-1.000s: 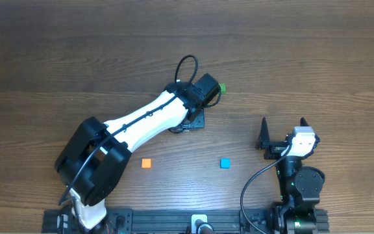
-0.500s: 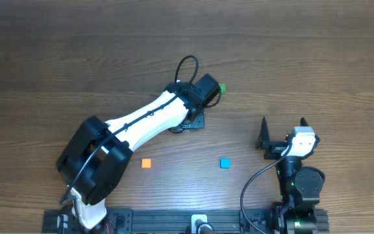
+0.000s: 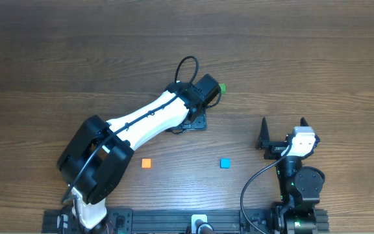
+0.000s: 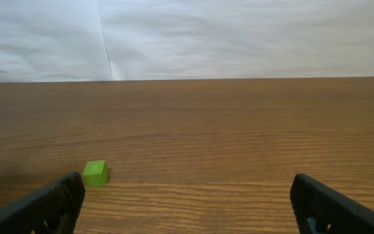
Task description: Stack Cubes
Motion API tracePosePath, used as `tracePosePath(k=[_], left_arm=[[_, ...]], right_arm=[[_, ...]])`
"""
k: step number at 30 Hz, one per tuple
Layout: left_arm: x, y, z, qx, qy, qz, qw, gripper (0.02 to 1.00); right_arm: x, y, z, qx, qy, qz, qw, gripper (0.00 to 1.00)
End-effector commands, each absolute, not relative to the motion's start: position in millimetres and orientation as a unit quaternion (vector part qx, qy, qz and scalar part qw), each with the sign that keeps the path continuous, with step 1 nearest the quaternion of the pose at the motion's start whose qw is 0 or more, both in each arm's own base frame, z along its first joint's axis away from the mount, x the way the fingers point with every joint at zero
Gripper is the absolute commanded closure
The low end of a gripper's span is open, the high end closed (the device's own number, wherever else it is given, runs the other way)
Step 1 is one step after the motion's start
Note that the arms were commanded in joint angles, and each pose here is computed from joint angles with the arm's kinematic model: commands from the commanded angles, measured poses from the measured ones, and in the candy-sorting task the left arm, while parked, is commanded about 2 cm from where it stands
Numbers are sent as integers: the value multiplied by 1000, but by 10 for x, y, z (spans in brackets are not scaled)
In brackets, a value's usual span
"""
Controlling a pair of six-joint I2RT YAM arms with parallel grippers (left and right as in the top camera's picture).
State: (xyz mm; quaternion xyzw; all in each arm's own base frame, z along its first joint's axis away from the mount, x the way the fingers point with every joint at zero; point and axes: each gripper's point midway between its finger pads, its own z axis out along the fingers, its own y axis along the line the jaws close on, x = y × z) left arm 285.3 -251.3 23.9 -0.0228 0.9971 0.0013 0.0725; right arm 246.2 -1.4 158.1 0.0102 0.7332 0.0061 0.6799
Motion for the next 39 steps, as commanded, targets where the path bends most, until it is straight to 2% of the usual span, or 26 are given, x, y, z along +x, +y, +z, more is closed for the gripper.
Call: tracePosePath(k=[1, 5, 8, 13, 15, 17, 19, 22, 27, 31, 34, 39], left_arm=[[2833, -2513, 166, -24, 997, 4, 68, 128], [2891, -2526, 257, -29, 996, -8, 82, 97], [3058, -2469, 522, -45, 991, -24, 125, 93], [3380, -2199, 1502, -71, 963, -84, 246, 95], [3347, -2037, 1761, -75, 957, -89, 266, 102], [3141, -1747, 1934, -83, 958, -56, 268, 121], [2942, -1612, 1907, -76, 966, -32, 247, 134], [2630, -1495, 1679, -56, 977, 0, 206, 141], [2181, -1442, 977, -44, 988, 21, 147, 143], [1969, -1480, 500, -51, 992, -5, 118, 159], [1915, -1490, 338, -49, 992, -17, 113, 156], [1859, -1459, 287, -48, 993, -14, 103, 161]], right_arm=[[2462, -12, 1564, 9, 733, 7, 680, 7], [2462, -12, 1565, 9, 733, 7, 680, 7], [2462, -13, 1565, 9, 733, 7, 680, 9], [2462, -12, 1564, 9, 733, 7, 680, 9], [2462, -12, 1564, 9, 733, 7, 680, 7], [2462, -12, 1564, 9, 733, 7, 680, 7], [2462, -13, 1565, 9, 733, 7, 680, 7], [2462, -12, 1565, 9, 733, 7, 680, 9], [2462, -13, 1564, 9, 733, 7, 680, 7], [2462, -12, 1564, 9, 733, 7, 680, 9], [2462, -13, 1565, 9, 733, 7, 680, 7], [2462, -13, 1564, 9, 733, 7, 680, 7]])
